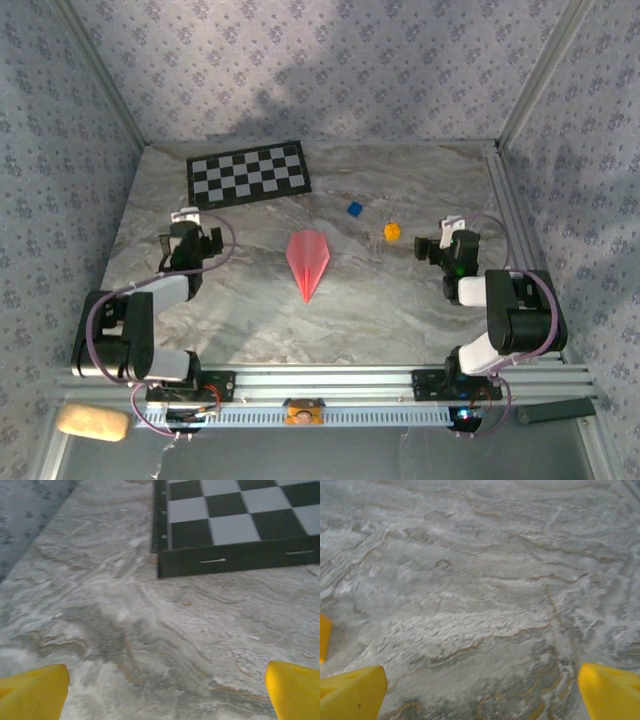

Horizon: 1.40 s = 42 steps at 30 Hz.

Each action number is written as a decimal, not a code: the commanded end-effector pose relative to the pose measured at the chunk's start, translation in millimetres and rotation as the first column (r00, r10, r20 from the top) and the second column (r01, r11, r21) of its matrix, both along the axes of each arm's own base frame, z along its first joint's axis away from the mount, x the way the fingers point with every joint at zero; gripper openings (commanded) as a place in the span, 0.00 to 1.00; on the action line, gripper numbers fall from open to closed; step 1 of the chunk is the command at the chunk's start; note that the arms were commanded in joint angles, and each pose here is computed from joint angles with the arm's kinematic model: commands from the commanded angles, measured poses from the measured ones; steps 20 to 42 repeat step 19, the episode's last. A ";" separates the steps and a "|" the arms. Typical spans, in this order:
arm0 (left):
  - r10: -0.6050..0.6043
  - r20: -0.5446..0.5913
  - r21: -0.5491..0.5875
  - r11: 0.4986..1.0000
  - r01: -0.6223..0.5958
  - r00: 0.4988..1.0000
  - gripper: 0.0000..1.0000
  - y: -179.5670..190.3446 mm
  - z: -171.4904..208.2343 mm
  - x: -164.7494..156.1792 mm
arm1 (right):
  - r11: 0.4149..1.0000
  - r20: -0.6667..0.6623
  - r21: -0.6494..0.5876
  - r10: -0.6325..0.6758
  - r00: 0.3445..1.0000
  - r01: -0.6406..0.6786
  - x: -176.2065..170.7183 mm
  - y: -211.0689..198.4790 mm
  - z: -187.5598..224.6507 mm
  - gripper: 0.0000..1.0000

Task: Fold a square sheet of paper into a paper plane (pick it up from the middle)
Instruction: Reset both arms

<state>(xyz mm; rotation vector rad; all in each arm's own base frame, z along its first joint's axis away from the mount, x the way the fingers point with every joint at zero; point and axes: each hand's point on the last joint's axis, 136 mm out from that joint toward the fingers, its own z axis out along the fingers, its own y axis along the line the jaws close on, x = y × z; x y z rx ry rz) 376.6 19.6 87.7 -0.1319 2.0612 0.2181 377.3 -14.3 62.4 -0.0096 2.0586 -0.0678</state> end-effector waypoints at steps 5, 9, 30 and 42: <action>-0.047 0.128 -0.099 0.993 0.060 0.991 1.00 7.7 1.8 18.0 | 0.999 0.055 0.006 -0.040 0.998 0.039 11.3 -5.7 16.8 1.00; -0.044 0.143 -0.084 0.995 0.056 0.989 1.00 7.3 3.2 18.7 | 0.999 0.058 0.000 -0.038 0.998 0.038 11.6 -4.8 17.5 1.00; -0.049 0.124 -0.060 0.997 0.057 0.991 1.00 3.3 2.6 19.5 | 0.999 0.057 0.003 -0.035 0.998 0.035 11.8 -4.4 17.5 1.00; -0.049 0.124 -0.060 0.997 0.057 0.991 1.00 3.3 2.6 19.5 | 0.999 0.057 0.003 -0.035 0.998 0.035 11.8 -4.4 17.5 1.00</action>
